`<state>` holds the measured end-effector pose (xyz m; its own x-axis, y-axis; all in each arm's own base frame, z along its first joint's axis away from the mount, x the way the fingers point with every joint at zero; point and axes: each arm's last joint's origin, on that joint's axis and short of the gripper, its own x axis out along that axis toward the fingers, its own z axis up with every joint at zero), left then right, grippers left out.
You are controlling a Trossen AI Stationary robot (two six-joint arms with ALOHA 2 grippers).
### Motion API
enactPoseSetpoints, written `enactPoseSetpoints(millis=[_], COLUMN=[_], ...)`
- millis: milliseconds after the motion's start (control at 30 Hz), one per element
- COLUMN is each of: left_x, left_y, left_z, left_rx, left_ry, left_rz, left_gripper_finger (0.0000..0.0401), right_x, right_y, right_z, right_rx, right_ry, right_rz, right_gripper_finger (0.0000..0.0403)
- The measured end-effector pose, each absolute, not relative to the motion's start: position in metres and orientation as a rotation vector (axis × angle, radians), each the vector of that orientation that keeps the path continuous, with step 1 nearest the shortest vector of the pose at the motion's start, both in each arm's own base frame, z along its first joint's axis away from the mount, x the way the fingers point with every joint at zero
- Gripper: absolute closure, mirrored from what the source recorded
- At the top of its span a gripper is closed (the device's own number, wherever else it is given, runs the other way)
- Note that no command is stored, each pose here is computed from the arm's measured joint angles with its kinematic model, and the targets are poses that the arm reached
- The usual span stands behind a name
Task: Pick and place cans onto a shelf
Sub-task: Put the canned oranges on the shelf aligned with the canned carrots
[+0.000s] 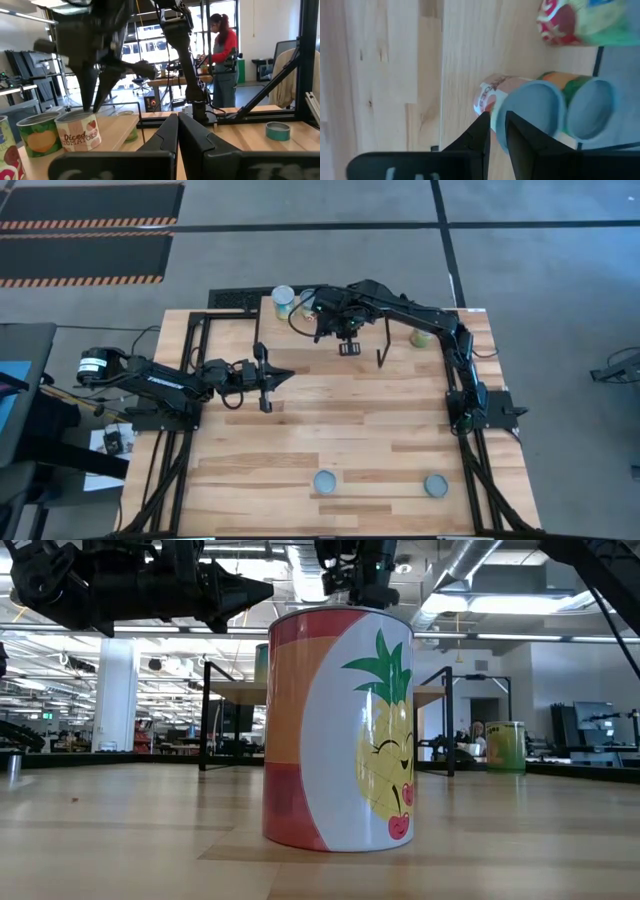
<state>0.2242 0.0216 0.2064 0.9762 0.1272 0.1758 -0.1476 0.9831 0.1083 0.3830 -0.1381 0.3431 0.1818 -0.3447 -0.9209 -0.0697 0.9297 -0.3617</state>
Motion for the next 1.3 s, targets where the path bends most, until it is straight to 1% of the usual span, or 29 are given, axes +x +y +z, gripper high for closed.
enactPoseSetpoints(millis=[100, 200, 267, 400, 567, 700, 933, 1133, 1300], left_x=[0.224, 0.224, 0.224, 0.224, 0.225, 0.225, 0.225, 0.225, 0.225], left_y=[0.022, 0.022, 0.022, 0.021, 0.021, 0.021, 0.019, 0.019, 0.019], left_z=[0.206, 0.206, 0.206, 0.206, 0.204, 0.204, 0.204, 0.204, 0.204], left_rx=[0.121, 0.121, 0.121, 0.108, 0.108, 0.105, 0.104, 0.104, 0.104], left_ry=[-0.169, -0.169, -0.169, -0.167, -0.147, -0.146, -0.148, -0.149, -0.149], left_rz=[0.139, 0.140, 0.139, 0.131, 0.130, 0.126, 0.116, 0.115, 0.115], left_gripper_finger=[0.0400, 0.0400, 0.0400, 0.0400, 0.0400, 0.0400, 0.0400, 0.0400, 0.0400], right_x=[0.381, 0.374, 0.365, 0.340, 0.306, 0.283, 0.232, 0.181, 0.148], right_y=[-0.135, -0.133, -0.130, -0.131, -0.127, -0.116, -0.093, -0.084, -0.094], right_z=[0.356, 0.377, 0.394, 0.417, 0.431, 0.420, 0.384, 0.357, 0.339], right_rx=[-0.369, -0.377, -0.381, -0.304, -0.237, -0.206, -0.129, -0.052, 0.018], right_ry=[1.353, 1.286, 1.224, 1.149, 1.023, 0.914, 0.757, 0.759, 0.784], right_rz=[-0.204, -0.231, -0.256, -0.325, -0.415, -0.457, -0.585, -0.773, -0.920], right_gripper_finger=[0.0324, 0.0338, 0.0354, 0.0392, 0.0392, 0.0398, 0.0398, 0.0396, 0.0395])
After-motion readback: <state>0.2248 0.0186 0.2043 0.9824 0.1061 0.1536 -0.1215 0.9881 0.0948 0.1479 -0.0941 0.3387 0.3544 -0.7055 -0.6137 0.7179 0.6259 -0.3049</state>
